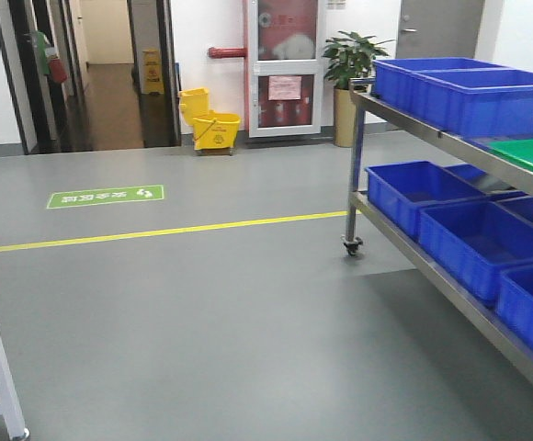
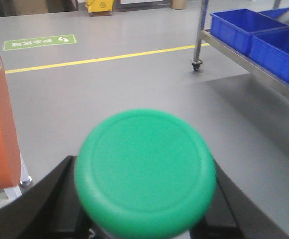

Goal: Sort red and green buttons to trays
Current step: 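Drive the base to the shelf with green and red trays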

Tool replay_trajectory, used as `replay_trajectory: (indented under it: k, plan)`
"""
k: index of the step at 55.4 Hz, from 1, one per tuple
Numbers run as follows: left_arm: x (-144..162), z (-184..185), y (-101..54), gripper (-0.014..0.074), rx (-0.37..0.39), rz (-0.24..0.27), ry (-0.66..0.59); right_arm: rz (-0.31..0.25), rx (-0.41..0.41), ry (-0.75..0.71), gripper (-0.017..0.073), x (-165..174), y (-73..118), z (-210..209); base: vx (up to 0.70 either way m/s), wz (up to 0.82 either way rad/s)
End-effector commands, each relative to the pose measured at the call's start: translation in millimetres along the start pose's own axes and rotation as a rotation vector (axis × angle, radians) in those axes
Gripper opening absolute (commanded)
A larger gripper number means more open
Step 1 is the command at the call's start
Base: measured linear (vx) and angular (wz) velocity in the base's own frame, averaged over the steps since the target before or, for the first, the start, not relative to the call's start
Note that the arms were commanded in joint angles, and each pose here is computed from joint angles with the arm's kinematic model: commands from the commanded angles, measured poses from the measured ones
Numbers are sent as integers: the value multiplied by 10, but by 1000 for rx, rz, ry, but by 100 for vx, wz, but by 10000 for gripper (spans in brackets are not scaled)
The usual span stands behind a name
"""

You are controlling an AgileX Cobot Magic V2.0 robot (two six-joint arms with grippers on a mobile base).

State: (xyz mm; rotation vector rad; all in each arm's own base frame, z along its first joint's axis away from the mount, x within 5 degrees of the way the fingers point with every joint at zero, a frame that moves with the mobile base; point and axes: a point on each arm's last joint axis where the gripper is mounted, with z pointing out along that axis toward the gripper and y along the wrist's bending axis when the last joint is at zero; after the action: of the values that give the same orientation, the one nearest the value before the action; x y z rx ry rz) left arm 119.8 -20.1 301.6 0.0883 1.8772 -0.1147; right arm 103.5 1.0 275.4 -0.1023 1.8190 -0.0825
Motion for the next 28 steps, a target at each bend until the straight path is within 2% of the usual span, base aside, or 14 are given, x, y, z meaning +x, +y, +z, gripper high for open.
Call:
replay_trajectory:
  k: [1, 28]
  plan:
    - [-142, -31, -43, -1, 43, -5, -94, -8, -14, -97, -9, -162, 6, -8, 59, 20]
    - [-139, -27, -42, -1, 41, -5, -90, -8, -14, -98, -9, -162, 5, -9, 64, 16]
